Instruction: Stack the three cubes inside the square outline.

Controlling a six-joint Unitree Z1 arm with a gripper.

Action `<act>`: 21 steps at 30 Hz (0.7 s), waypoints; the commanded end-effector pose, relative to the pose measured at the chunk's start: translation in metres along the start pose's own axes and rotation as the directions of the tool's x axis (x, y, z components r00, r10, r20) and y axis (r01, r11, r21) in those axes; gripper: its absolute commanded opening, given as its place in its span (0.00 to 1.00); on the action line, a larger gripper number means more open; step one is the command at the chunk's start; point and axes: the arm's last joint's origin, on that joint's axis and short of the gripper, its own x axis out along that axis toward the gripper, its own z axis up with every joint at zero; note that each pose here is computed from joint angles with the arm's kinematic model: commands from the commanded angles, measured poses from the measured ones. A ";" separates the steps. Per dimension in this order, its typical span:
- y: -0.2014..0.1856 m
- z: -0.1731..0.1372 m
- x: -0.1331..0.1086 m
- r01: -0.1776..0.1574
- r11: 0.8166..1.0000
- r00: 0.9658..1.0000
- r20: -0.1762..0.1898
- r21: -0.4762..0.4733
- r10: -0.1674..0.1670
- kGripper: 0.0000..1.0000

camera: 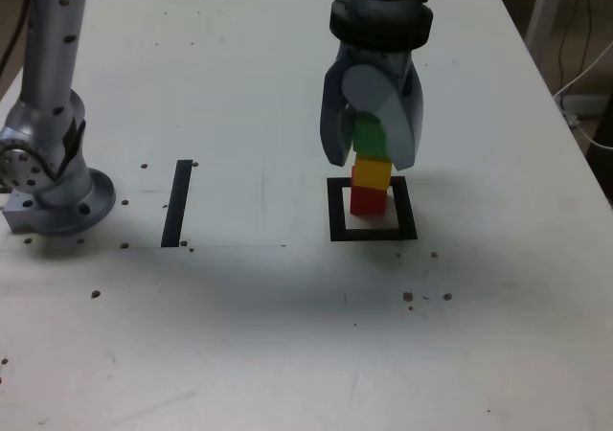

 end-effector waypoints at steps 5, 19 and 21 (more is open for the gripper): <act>0.000 0.001 0.005 0.010 1.000 1.000 0.011 0.007 -0.010 0.92; -0.003 -0.007 -0.001 -0.007 1.000 0.999 0.051 0.005 0.007 0.99; -0.004 -0.013 -0.006 -0.023 1.000 0.997 0.067 -0.003 0.023 0.99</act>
